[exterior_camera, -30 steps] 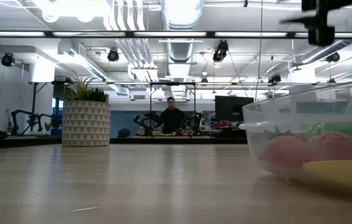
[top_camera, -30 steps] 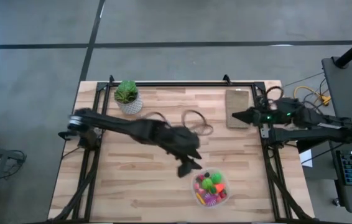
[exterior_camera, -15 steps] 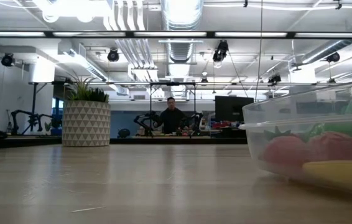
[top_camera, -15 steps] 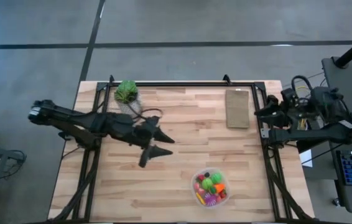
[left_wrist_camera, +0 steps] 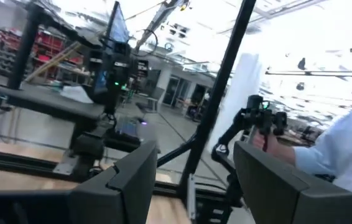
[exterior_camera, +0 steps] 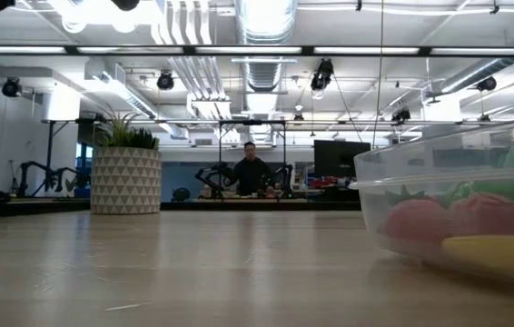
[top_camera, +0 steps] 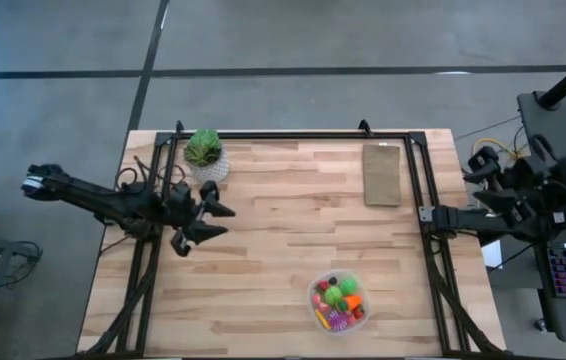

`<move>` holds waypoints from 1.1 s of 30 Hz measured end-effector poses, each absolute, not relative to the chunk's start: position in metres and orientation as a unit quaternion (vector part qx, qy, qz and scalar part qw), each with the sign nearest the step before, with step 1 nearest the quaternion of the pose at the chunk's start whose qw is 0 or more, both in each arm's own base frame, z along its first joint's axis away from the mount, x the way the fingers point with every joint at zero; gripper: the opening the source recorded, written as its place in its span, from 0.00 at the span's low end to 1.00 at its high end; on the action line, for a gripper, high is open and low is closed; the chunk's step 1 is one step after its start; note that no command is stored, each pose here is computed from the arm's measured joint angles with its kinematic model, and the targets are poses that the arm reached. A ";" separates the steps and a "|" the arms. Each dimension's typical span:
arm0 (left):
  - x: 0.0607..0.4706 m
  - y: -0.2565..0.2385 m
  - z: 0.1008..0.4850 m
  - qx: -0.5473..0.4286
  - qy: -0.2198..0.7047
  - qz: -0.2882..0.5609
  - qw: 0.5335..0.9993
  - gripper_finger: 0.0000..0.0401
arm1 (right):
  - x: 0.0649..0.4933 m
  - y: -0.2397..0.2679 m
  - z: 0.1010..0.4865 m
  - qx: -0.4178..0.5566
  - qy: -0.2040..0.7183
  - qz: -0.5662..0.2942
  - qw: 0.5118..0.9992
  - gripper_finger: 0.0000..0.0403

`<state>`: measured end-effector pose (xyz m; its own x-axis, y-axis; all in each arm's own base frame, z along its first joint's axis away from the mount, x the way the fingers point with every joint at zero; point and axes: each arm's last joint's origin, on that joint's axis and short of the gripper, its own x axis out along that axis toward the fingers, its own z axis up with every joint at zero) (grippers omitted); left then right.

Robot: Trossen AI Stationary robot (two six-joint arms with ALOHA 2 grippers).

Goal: Pick and placing Produce into tupperware
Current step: Return to Home Position

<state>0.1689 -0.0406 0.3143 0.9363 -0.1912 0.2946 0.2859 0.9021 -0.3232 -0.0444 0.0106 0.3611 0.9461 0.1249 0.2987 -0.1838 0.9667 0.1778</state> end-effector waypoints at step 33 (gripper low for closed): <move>0.091 -0.016 0.200 -0.208 -0.167 -0.068 0.961 0.50 | 0.053 0.001 0.273 0.080 -0.085 0.073 0.990 0.46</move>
